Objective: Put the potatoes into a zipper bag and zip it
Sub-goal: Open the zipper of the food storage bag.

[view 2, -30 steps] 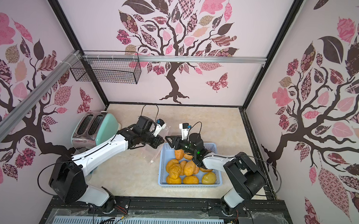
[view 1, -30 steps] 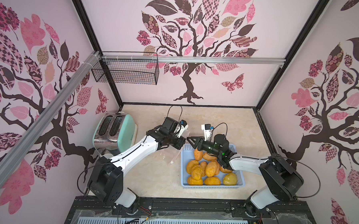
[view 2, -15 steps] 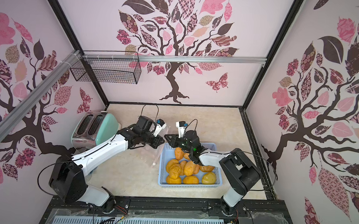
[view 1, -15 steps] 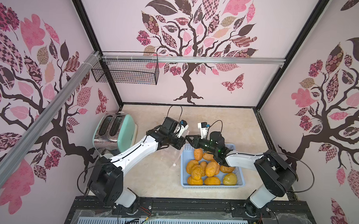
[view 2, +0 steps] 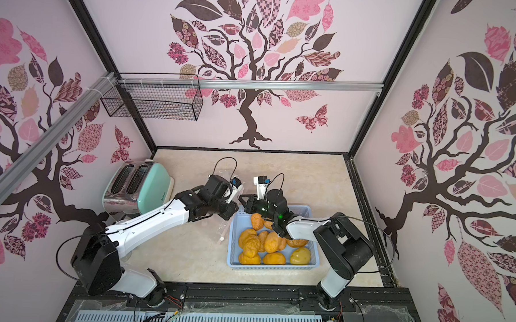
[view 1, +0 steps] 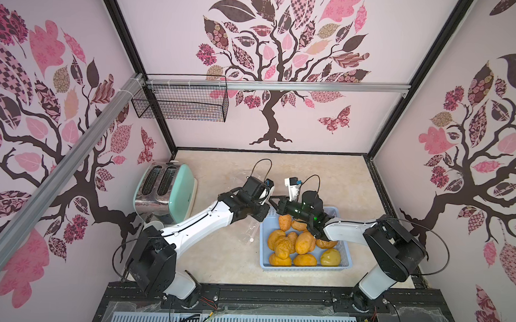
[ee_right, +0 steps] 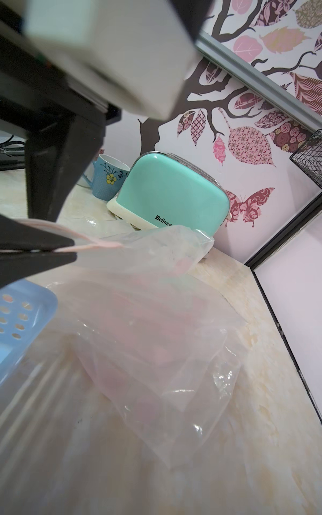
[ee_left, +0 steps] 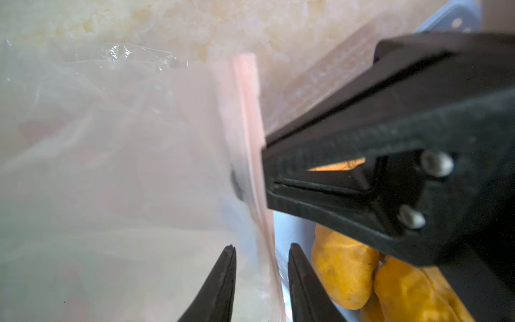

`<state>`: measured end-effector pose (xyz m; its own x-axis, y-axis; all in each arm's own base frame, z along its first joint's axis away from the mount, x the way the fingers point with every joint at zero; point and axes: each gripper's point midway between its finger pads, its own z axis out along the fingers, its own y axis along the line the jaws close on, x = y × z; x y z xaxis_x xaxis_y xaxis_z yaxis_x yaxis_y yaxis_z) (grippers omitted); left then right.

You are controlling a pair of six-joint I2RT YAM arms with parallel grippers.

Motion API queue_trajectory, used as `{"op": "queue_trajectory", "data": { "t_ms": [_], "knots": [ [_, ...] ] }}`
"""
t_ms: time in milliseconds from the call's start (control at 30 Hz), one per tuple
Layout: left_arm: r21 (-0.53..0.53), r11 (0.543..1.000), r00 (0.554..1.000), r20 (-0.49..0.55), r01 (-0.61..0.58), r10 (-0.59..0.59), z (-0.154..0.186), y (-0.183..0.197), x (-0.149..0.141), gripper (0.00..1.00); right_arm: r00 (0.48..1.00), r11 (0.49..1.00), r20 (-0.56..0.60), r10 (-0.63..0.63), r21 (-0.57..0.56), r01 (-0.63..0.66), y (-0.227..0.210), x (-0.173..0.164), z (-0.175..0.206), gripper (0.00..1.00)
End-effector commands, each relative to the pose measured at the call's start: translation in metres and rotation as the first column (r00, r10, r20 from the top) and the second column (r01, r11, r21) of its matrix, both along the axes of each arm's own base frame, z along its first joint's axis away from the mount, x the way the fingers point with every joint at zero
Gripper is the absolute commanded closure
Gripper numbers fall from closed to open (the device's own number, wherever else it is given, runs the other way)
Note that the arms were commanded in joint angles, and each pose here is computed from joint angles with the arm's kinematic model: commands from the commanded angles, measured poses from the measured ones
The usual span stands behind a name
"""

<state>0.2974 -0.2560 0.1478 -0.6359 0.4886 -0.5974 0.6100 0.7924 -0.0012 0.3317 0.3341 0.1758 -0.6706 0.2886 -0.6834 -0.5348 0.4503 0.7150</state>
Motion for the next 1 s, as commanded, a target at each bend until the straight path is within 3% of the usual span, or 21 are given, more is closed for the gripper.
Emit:
{"op": "queue_trajectory", "data": {
  "t_ms": [0,100,333,667,967],
  "knots": [
    [0.136,0.984,0.989,0.104,-0.117,0.103,-0.005,0.027,0.013,0.66,1.000,1.000,0.028,-0.008,0.018,0.007,-0.001,-0.003,0.011,1.00],
    [0.156,0.974,0.977,0.166,-0.163,0.137,0.000,0.035,0.021,0.67,0.999,1.000,0.031,-0.019,0.005,0.019,-0.004,-0.002,0.008,1.00],
    [0.185,0.966,0.970,0.194,-0.182,0.145,-0.003,0.039,0.027,0.71,0.999,1.000,0.022,-0.027,0.009,0.027,-0.006,-0.003,0.008,1.00],
    [0.211,0.965,0.982,0.141,-0.155,0.127,-0.019,0.038,0.013,0.72,0.998,0.998,0.020,-0.066,-0.004,0.066,-0.012,0.002,0.007,1.00],
    [0.228,0.963,0.980,0.163,-0.146,0.111,-0.015,0.046,0.003,0.76,0.997,0.997,0.009,-0.076,-0.012,0.076,-0.013,0.006,0.003,1.00]
  ]
}}
